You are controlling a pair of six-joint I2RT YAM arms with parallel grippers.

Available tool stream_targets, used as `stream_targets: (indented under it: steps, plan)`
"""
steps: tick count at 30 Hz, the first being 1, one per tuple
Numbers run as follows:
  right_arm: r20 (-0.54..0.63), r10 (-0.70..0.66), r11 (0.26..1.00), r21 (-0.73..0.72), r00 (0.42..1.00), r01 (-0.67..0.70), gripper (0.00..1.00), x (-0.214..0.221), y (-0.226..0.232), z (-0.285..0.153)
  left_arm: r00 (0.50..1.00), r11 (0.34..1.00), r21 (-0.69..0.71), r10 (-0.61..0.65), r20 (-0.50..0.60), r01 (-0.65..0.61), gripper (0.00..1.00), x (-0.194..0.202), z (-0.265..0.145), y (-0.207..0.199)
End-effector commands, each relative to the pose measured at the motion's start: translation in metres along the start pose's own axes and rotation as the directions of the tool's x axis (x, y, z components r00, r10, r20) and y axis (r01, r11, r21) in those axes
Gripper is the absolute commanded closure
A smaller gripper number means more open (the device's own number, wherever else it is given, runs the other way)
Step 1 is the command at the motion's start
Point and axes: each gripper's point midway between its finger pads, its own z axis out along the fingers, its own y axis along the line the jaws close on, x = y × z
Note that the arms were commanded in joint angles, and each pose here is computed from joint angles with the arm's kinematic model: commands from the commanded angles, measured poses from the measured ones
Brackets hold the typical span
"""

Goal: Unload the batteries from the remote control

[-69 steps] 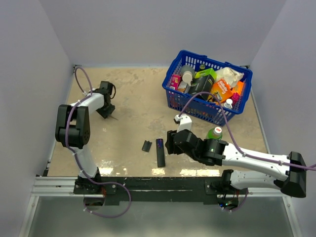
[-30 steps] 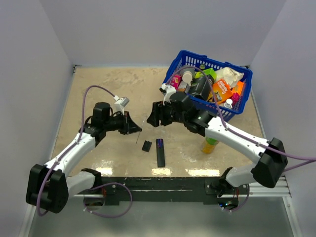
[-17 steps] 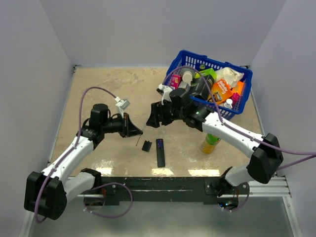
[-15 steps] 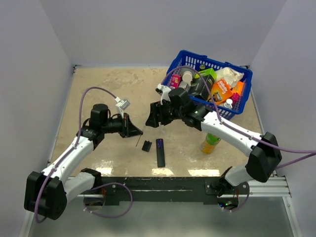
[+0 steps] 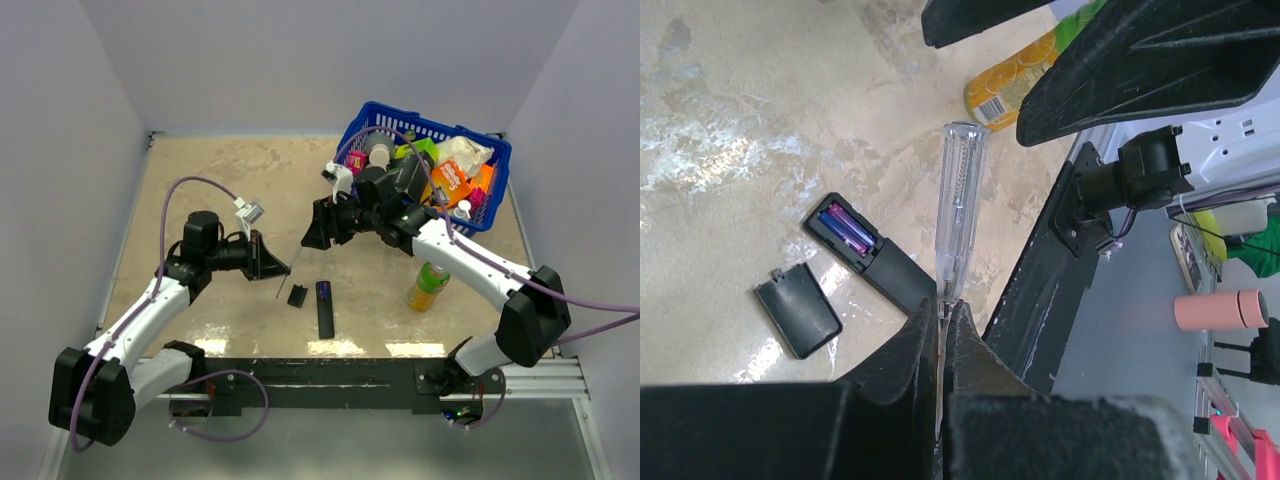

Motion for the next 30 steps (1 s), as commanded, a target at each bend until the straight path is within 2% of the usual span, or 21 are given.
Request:
stream_targets:
  steps: [1,7,19,25,30]
  plan:
    - [0.045,-0.122,0.983,-0.134,0.992,0.127,0.39,-0.012,0.026,-0.011,0.999,0.997,0.072,0.036,0.009,-0.037,1.0,0.0,0.001,-0.012]
    - [0.008,-0.175,0.947,-0.274,0.984,0.171,0.37,0.0,0.036,-0.012,0.999,0.993,0.116,0.037,0.0,-0.037,1.0,0.003,0.001,-0.02]
    - [-0.027,-0.191,0.935,-0.309,0.981,0.174,0.4,0.016,0.019,-0.002,0.998,0.987,0.148,0.055,0.014,-0.056,1.0,0.0,0.001,-0.025]
    - [-0.015,-0.188,0.921,-0.351,0.982,0.171,0.46,0.02,0.022,0.001,0.998,0.986,0.154,0.058,0.017,-0.06,1.0,0.0,0.001,-0.026]
    - [0.006,-0.199,0.893,-0.41,0.98,0.184,0.45,0.019,0.032,-0.004,0.998,0.986,0.157,0.058,0.016,-0.059,1.0,0.0,0.001,-0.027]
